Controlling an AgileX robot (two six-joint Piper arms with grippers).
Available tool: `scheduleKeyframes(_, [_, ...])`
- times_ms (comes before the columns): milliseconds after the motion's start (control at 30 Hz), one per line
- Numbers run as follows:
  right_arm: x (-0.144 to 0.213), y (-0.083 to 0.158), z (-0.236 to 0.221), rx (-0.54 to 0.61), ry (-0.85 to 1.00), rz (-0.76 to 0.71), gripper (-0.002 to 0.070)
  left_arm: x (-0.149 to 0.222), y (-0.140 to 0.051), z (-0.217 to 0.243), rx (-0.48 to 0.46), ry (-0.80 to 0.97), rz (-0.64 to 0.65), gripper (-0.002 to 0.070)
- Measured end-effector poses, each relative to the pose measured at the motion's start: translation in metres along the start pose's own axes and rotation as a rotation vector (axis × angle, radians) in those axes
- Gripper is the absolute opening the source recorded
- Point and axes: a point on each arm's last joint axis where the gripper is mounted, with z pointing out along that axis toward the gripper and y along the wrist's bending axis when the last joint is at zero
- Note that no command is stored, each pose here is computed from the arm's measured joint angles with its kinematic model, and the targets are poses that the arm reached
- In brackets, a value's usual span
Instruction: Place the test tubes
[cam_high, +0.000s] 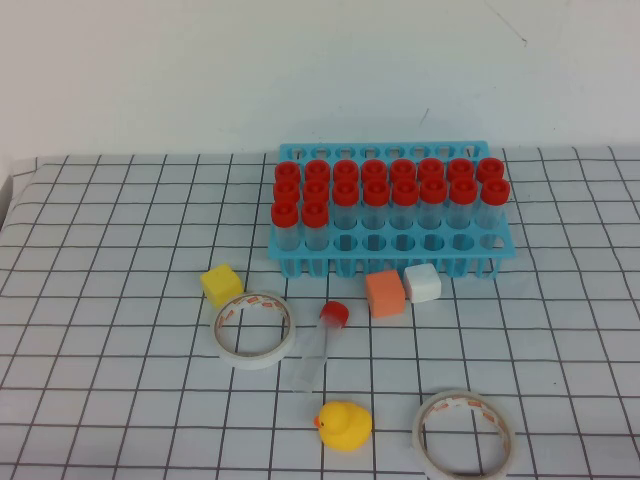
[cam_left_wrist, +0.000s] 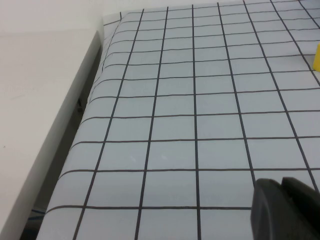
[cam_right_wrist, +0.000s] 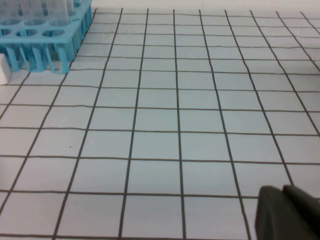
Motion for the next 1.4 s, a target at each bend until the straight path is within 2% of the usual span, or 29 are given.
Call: scheduleKeyframes(1400, [0.0000, 0.0007, 0.0000, -0.008, 0.000, 0.018, -0.0001, 0.0000, 0.0000, 0.0000, 0.000, 0.000, 0.000, -0.0001])
